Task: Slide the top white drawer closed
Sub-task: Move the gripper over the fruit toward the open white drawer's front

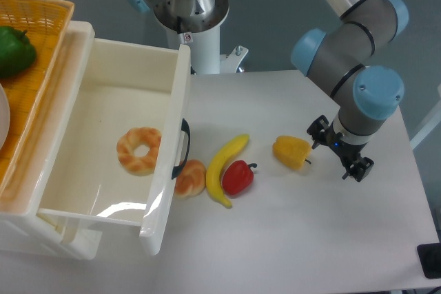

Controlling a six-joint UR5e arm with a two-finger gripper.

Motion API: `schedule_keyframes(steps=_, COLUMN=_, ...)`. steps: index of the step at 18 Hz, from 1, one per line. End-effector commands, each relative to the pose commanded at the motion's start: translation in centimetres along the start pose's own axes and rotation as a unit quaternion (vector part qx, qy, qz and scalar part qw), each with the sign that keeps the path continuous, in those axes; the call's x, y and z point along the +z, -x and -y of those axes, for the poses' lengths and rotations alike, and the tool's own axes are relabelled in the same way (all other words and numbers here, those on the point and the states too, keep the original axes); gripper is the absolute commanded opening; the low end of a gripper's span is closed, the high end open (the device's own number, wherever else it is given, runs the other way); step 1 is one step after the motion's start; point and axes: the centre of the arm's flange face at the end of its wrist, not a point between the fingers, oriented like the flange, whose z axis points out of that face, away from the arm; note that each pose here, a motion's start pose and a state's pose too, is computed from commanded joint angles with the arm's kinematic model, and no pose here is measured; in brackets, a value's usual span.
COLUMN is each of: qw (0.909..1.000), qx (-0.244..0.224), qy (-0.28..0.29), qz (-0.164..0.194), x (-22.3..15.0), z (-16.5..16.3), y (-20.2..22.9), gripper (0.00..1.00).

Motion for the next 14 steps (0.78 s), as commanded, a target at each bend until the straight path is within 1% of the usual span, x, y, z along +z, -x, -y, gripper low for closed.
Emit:
schedule_keyframes(steps=1, qw=1.0, qx=0.003, qy=0.002, qz=-0.002, x=0.3, z=0.6, y=-0.1, gripper=1.0)
schedule_keyframes(steps=5, qw=1.0, qx=0.002, qy=-0.001, qz=0.001, x=0.3, z=1.2, y=0.0, gripper=1.0)
schedule_keyframes(steps=7, qw=1.0, qx=-0.003, qy=0.001, qz=-0.009, x=1.8, z=2.8, y=-1.1, gripper=1.0)
schedule_keyframes(steps=8, qw=0.9997, qx=-0.026, qy=0.0, qz=0.002, x=2.2, z=3.1, y=-1.7, gripper=1.0)
schedule_keyframes(steps=9, qw=0.9986, qx=-0.052, qy=-0.003, qz=0.014, x=2.1, z=3.3, y=-2.2, gripper=1.0)
schedule_keyframes(steps=10, qw=0.9973, qx=-0.069, qy=-0.013, qz=0.018, x=1.5, z=3.9, y=-2.8, gripper=1.0)
schedule_keyframes(steps=12, qw=0.9956, qx=-0.075, qy=-0.051, qz=0.021, x=0.0, z=5.2, y=-4.0, gripper=1.0)
schedule_keyframes(steps=14, qw=0.9933, qx=-0.095, qy=-0.063, qz=0.022, x=-1.0, z=5.7, y=-5.3, gripper=1.0)
